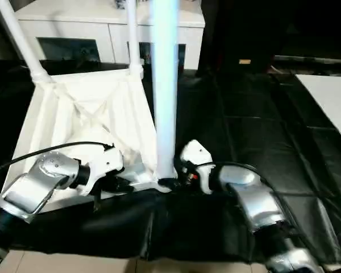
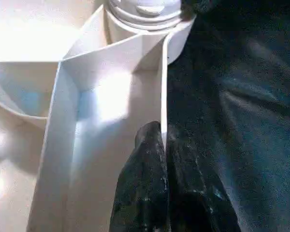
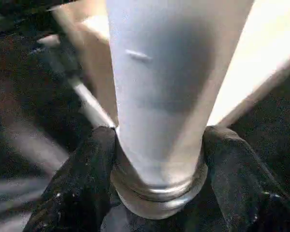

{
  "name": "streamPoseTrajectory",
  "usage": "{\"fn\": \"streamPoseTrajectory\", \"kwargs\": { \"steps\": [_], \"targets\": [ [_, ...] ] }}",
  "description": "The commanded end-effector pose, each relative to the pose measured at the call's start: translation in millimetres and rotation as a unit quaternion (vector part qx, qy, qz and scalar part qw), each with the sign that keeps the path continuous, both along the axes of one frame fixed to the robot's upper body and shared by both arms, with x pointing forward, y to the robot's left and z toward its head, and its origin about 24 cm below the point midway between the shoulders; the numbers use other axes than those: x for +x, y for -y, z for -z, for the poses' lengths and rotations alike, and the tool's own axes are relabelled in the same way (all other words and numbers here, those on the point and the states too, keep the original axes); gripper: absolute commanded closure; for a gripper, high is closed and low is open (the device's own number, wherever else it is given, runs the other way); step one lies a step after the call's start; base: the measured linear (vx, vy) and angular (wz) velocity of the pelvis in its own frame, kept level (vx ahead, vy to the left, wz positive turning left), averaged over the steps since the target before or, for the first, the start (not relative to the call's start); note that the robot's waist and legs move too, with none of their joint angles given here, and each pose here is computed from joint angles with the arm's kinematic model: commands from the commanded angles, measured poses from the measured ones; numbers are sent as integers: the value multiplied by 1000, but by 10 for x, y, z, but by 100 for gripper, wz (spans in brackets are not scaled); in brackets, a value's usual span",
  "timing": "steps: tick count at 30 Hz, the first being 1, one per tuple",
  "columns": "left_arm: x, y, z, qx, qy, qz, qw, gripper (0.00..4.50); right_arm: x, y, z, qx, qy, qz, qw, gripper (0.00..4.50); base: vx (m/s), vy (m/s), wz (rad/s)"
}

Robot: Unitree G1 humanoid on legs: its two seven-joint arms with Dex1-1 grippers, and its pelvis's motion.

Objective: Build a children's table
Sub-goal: Rotate leg to tighten

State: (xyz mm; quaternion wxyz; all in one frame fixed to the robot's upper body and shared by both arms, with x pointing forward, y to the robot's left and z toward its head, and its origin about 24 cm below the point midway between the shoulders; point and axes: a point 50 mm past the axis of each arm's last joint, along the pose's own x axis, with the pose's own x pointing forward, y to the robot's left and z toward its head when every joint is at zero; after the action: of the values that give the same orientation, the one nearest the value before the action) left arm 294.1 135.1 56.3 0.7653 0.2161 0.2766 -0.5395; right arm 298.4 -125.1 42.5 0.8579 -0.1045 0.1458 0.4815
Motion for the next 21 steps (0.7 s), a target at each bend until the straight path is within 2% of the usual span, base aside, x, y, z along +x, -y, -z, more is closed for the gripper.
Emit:
{"fn": "streamPoseTrajectory", "kwargs": {
  "steps": [1,4,6,8,11,12,15,17,18,19,21],
  "targets": [
    [50,89,126,13,-1,-41,999,450,158,97,75,-30,4,126,992,198,0,0,0],
    [148,223,158,0,4,-88,996,450,224,59,144,-23,-9,215,976,198,-54,5,-3],
    [179,274,169,-1,7,-104,995,450,239,42,171,-23,-17,241,970,198,0,0,0],
    [274,423,188,1,21,-148,989,450,277,-41,246,-34,-32,303,952,198,0,0,0],
    [348,592,198,7,42,-170,985,450,331,-201,277,-32,-42,352,935,198,0,0,0],
    [361,633,198,9,47,-169,985,450,345,-258,271,-39,-36,354,934,198,0,0,0],
    [365,668,188,13,53,-153,987,450,365,-363,201,-43,-7,331,943,198,0,0,0],
    [366,652,194,13,52,-153,987,450,366,-372,151,-14,-4,327,945,198,0,0,0],
    [367,636,200,16,53,-153,987,450,366,-366,129,-4,-1,328,945,143,0,0,0],
    [365,606,208,19,53,-152,987,450,367,-348,97,7,5,325,946,130,0,0,0],
    [369,565,217,23,55,-154,986,450,371,-305,55,4,25,327,945,131,0,0,0]
  ]
}}
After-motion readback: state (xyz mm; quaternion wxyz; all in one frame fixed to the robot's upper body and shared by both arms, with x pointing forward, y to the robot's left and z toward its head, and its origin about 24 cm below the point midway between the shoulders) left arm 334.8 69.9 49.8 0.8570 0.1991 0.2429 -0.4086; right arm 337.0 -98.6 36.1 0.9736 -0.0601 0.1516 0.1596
